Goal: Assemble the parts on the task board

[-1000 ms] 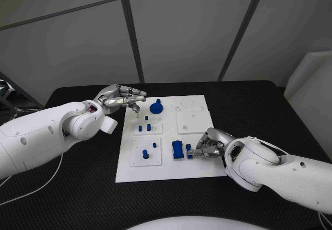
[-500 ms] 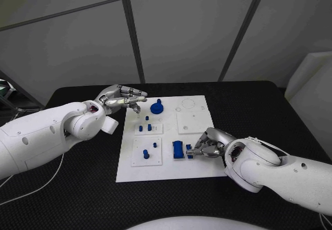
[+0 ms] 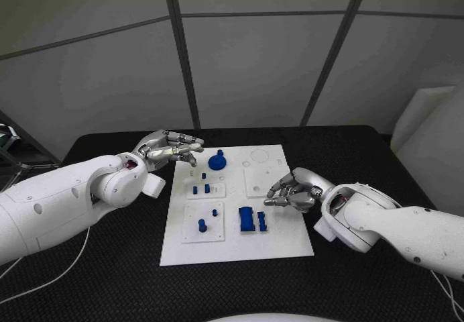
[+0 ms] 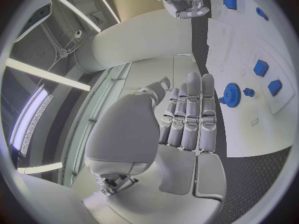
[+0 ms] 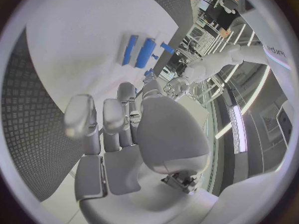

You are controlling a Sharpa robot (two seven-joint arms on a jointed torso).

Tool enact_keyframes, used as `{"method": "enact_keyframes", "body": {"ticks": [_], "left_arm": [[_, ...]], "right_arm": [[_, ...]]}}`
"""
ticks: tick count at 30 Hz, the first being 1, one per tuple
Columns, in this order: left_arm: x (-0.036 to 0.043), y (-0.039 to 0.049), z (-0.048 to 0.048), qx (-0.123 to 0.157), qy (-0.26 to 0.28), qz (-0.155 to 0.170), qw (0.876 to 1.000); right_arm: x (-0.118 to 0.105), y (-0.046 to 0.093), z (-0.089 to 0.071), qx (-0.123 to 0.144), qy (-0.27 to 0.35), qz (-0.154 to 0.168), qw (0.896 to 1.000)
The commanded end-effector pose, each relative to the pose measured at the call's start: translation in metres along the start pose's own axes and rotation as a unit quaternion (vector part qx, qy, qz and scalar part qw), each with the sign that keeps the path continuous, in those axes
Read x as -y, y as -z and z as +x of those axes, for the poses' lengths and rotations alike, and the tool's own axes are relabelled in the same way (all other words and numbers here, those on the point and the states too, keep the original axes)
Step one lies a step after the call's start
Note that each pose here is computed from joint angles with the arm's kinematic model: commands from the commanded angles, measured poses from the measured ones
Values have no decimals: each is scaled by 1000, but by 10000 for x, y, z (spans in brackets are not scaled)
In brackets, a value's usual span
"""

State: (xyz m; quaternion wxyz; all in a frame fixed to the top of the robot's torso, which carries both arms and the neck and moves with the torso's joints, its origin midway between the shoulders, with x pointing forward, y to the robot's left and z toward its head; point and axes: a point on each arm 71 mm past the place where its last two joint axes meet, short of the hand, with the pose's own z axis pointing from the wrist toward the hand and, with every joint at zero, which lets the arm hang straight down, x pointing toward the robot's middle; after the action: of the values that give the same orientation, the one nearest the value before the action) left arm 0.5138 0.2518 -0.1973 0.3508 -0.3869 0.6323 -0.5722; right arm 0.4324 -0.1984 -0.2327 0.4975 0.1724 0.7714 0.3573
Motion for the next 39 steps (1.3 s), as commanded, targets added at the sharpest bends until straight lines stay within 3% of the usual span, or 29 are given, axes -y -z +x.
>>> {"method": "enact_keyframes", "body": {"ticks": [1,6,13,21,22,27,33,39], "left_arm": [[-11,-43,-59,42,38,19,998],[-77,-139,-153,105,67,34,992],[-187,-275,-252,191,86,54,976],[-286,-423,-198,232,88,56,967],[-299,-416,-154,186,82,36,978],[-301,-394,-100,189,78,37,978],[-306,-303,91,198,64,39,977],[-307,-105,418,211,41,44,976]], "right_arm": [[-12,-150,-153,10,-157,-67,985],[132,-429,-381,51,-220,-73,971],[274,-787,-554,103,-280,-78,951],[336,-1006,-578,123,-302,-80,942],[357,-980,-540,119,-264,-51,956],[325,-949,-522,126,-272,-55,952],[221,-826,-452,151,-299,-65,940],[68,-581,-316,188,-339,-67,919]]}}
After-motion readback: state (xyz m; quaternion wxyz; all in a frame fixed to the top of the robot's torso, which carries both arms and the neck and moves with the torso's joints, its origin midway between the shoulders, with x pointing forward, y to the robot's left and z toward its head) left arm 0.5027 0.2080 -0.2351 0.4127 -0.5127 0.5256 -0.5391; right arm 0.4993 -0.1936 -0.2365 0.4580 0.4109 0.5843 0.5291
